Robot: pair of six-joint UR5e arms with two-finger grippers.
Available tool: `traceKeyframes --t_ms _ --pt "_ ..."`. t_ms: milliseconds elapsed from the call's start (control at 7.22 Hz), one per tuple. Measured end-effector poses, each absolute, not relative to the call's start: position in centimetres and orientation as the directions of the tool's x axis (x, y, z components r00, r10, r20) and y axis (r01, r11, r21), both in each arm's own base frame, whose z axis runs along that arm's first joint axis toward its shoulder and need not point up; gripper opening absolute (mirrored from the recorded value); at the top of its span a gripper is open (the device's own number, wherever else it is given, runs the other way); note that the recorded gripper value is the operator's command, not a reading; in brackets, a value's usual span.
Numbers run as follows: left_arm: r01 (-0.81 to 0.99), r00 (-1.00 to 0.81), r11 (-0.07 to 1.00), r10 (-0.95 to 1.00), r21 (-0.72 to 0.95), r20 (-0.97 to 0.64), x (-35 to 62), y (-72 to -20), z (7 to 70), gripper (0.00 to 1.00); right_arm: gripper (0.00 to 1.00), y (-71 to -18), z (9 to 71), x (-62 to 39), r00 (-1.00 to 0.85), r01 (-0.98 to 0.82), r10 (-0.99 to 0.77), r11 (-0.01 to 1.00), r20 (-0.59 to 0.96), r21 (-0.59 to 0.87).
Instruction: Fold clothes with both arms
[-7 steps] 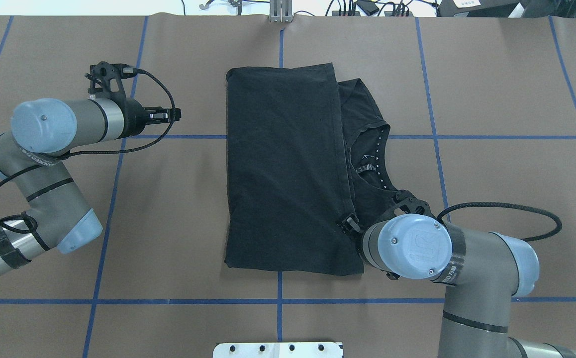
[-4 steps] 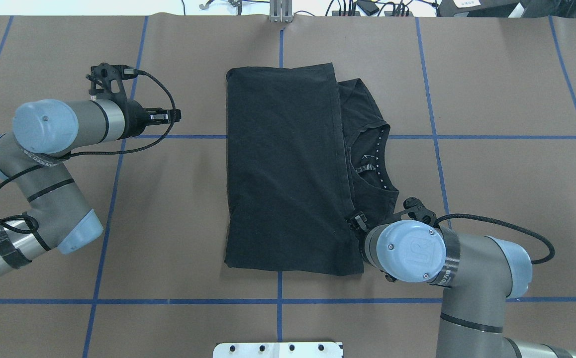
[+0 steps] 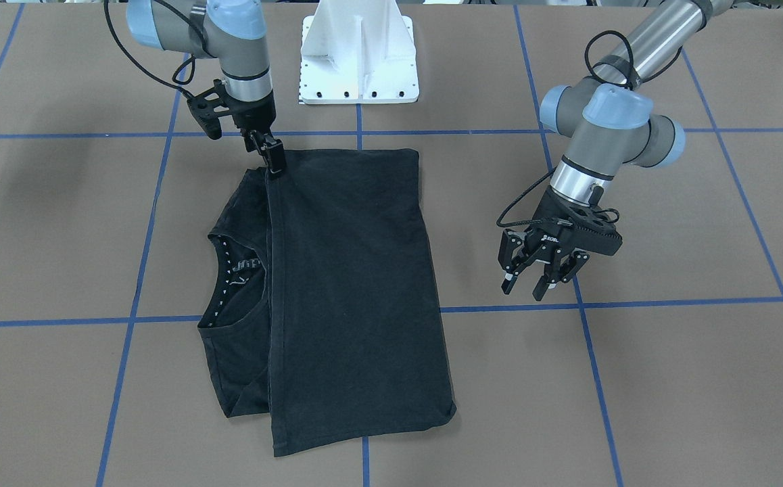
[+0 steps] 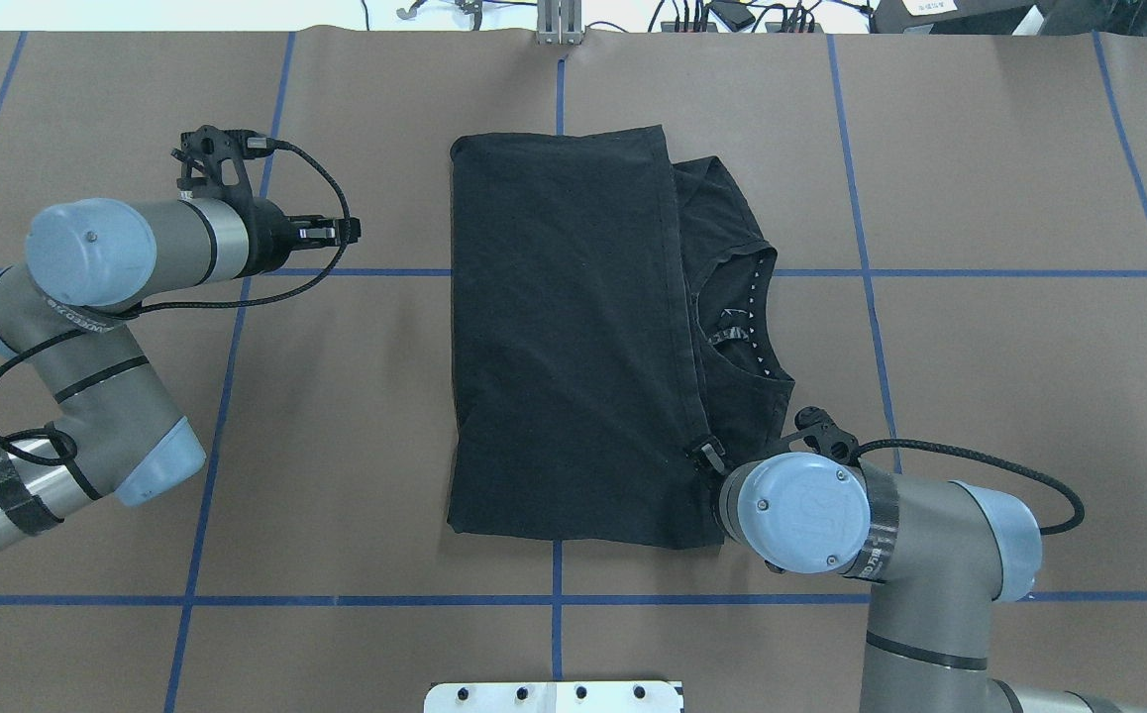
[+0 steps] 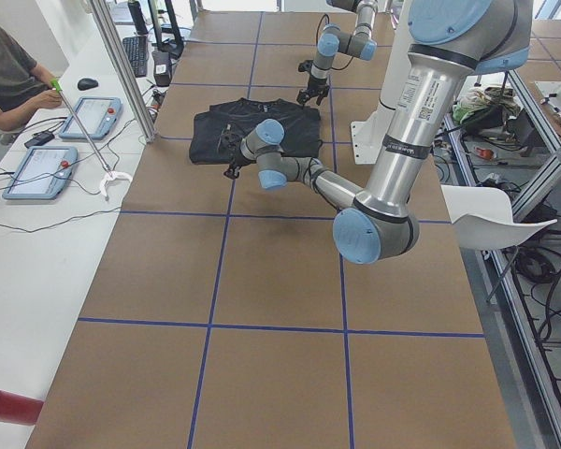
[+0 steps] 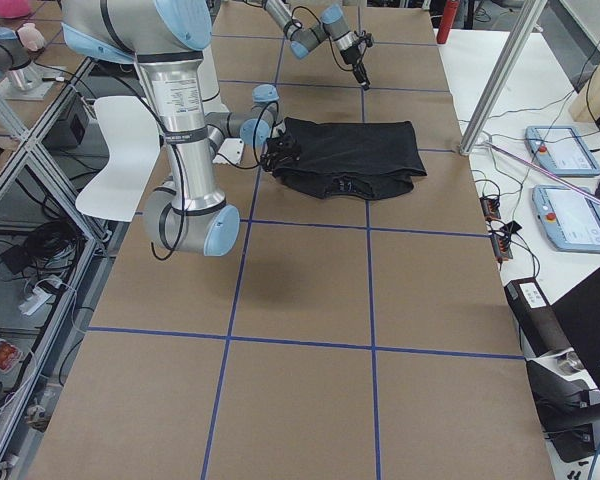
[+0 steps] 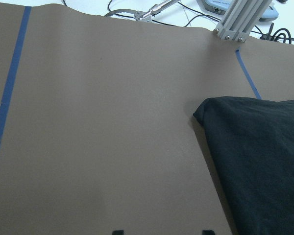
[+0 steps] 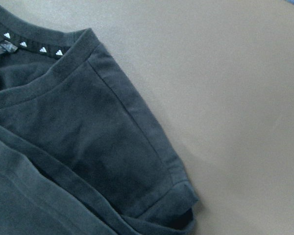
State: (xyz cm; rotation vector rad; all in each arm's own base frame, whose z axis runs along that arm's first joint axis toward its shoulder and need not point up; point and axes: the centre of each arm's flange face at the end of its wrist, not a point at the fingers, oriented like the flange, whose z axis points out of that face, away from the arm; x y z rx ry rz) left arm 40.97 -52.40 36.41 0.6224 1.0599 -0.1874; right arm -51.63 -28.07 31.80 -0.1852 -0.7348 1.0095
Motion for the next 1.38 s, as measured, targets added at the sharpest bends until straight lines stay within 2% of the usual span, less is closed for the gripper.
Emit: traceKeyframes --t_ms 277,692,1107,1246,1384 --pt "0.432 0.492 0.815 0.147 0.387 -0.858 41.0 -52.4 36.5 0.62 0.96 -28.1 32.2 -52.0 0.324 -0.707 0.822 0.540 0.469 -0.458" --pt "0.431 0.492 0.815 0.147 0.387 -0.858 41.0 -52.3 36.5 0.62 0.89 -28.6 32.3 -52.3 0.316 -0.708 0.822 0.536 0.473 -0.459" --pt "0.431 0.493 0.815 0.146 0.387 -0.858 41.0 -52.3 36.6 0.62 0.88 -29.1 32.8 -52.7 0.313 -0.709 0.822 0.536 0.475 -0.459" --pt "0.431 0.493 0.816 0.146 0.387 -0.858 41.0 -52.3 36.6 0.62 0.77 -29.3 33.0 -52.8 0.314 -0.711 0.823 0.534 0.473 -0.457" --pt "0.430 0.493 0.816 0.146 0.386 -0.858 41.0 -52.2 36.6 0.62 0.35 -29.3 33.1 -52.8 0.314 -0.712 0.824 0.533 0.471 -0.457"
